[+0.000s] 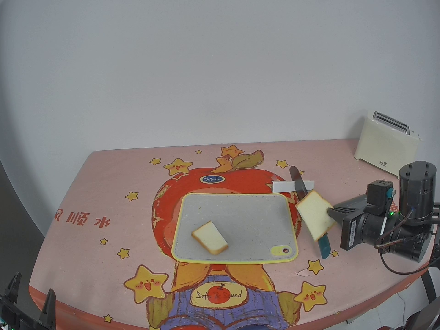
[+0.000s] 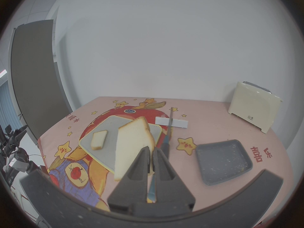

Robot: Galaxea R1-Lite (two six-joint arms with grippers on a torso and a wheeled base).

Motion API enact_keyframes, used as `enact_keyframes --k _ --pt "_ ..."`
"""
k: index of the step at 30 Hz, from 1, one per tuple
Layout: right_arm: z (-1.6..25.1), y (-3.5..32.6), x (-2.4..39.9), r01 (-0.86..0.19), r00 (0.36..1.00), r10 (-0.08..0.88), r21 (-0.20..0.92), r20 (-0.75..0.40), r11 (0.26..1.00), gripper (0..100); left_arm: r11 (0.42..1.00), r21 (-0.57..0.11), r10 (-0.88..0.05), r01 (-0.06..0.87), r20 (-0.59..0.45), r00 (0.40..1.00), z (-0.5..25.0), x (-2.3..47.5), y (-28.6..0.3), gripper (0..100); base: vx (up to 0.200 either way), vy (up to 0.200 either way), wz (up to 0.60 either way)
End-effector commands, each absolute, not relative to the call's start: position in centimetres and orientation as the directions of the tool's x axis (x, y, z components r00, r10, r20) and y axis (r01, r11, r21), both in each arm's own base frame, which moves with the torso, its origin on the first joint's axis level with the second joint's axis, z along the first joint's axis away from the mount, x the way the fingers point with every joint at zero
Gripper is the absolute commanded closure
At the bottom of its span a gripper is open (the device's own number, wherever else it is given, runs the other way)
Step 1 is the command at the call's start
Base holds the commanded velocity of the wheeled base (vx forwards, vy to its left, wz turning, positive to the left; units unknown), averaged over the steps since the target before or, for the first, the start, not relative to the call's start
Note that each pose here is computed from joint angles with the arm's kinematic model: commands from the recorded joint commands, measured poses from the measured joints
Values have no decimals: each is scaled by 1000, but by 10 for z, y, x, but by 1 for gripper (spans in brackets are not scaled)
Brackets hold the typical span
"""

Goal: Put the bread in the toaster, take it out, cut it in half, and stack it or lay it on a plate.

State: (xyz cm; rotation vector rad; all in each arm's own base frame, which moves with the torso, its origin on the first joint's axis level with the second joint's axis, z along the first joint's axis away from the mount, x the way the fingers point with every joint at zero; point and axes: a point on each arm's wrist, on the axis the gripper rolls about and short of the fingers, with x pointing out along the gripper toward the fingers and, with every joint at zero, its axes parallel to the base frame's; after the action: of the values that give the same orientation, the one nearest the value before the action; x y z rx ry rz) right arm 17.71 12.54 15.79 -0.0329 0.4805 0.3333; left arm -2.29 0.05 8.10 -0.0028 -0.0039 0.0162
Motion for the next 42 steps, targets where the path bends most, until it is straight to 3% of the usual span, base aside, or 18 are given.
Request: enact_keyframes --k 1,23,32,42 --pt "159 124 176 -323 835 309 49 -455 945 100 1000 -3 17 -17 -3 1000 76 -22 0 0 0 0 0" --pt "158 125 176 -323 833 307 47 -460 945 100 1000 -3 17 -17 -3 1000 76 -22 0 0 0 -27 0" --pt "157 124 176 -321 833 306 46 -461 946 100 1000 -3 15 -15 -3 1000 76 -22 0 0 0 -200 0" --pt "156 125 176 -323 830 305 44 -466 945 100 1000 -3 17 -17 -3 1000 76 -22 0 0 0 0 0"
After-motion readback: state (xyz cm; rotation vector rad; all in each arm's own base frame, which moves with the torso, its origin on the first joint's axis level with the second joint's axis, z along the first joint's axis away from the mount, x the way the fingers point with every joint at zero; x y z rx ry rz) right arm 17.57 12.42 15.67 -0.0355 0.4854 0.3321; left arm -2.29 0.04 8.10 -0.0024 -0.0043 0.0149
